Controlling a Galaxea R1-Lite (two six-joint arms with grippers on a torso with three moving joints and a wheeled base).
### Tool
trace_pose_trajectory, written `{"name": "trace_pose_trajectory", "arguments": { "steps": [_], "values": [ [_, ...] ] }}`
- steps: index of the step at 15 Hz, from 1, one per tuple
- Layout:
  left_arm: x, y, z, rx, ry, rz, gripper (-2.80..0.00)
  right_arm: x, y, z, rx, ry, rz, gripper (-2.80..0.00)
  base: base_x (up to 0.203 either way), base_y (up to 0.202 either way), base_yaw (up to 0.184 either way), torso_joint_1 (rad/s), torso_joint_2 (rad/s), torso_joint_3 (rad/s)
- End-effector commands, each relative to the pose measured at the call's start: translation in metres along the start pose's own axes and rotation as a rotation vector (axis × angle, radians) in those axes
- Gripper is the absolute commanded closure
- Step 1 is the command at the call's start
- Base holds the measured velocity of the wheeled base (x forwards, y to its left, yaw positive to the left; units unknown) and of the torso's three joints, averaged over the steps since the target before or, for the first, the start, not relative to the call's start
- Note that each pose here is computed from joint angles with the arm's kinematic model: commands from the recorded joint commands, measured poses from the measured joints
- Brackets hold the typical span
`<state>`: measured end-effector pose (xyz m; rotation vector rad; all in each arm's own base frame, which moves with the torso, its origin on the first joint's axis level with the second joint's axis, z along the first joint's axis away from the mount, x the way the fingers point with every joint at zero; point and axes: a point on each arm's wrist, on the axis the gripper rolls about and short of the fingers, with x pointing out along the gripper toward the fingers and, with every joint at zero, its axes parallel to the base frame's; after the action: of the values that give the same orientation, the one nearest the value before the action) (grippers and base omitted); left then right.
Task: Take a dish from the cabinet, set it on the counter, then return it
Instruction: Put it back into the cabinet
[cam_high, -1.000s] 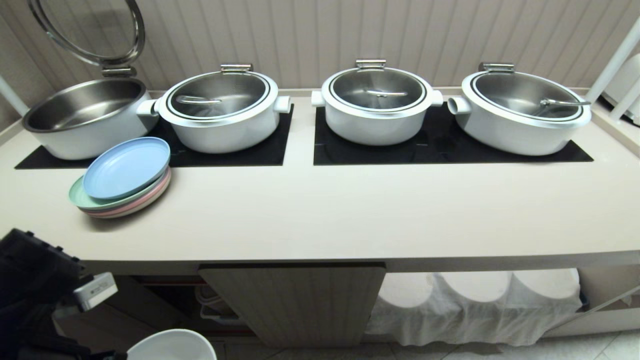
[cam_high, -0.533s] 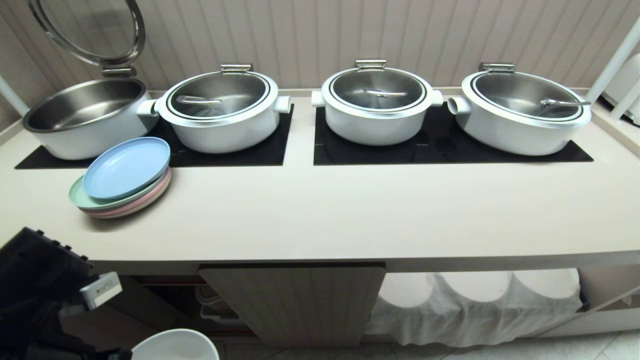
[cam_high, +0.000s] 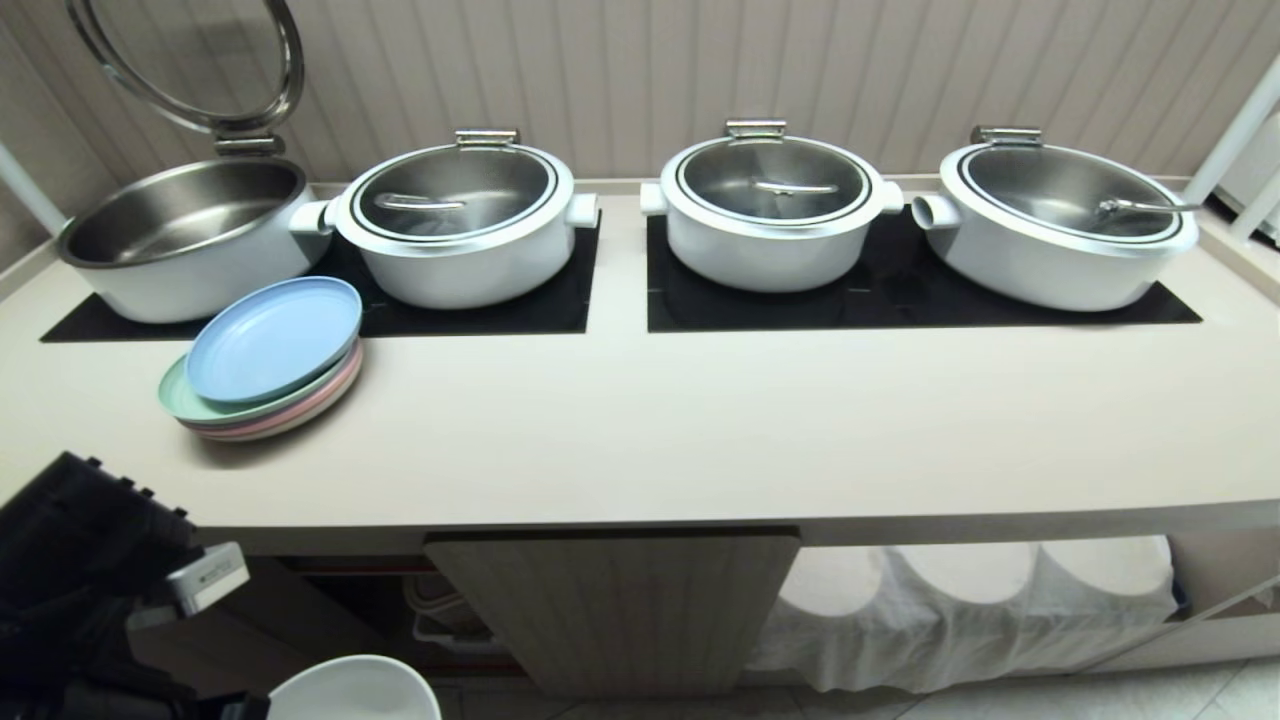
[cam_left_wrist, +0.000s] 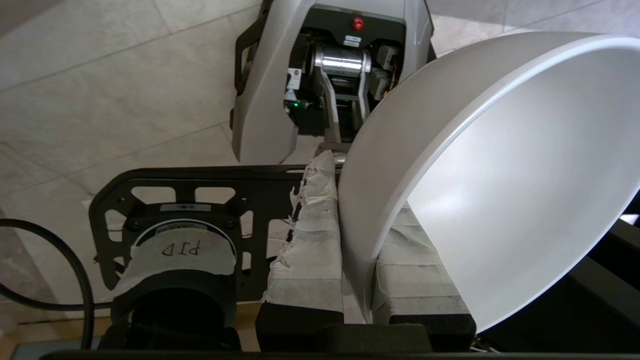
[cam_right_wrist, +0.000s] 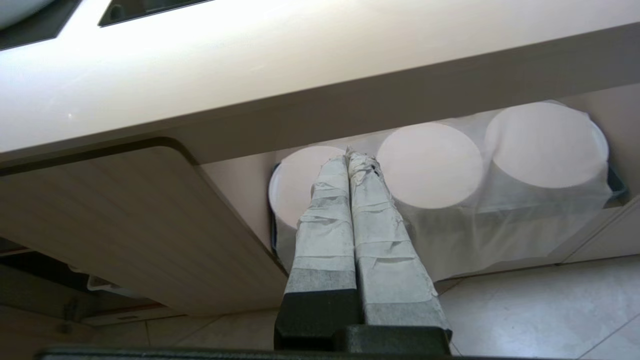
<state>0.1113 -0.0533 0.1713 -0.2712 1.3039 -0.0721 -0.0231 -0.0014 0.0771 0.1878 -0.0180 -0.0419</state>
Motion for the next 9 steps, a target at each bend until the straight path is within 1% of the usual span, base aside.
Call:
{"name": "trace_pose_trajectory", "arguments": {
  "steps": [1,9],
  "values": [
    [0.0004,0.0000,-0.0002,-0.003,0.006,0.002,0.00,0.0001,0.0000,0.0000,0.001,0.002,0.000,0.00,0.000,0.203,-0.001,0.006,0.01,0.002],
    [0.0006,-0.0001,-0.0001,-0.003,0.008,0.003,0.00,0.0001,0.0000,0.0000,0.001,0.002,0.000,0.00,0.000,0.198,0.001,0.002,0.00,0.002]
  ]
}}
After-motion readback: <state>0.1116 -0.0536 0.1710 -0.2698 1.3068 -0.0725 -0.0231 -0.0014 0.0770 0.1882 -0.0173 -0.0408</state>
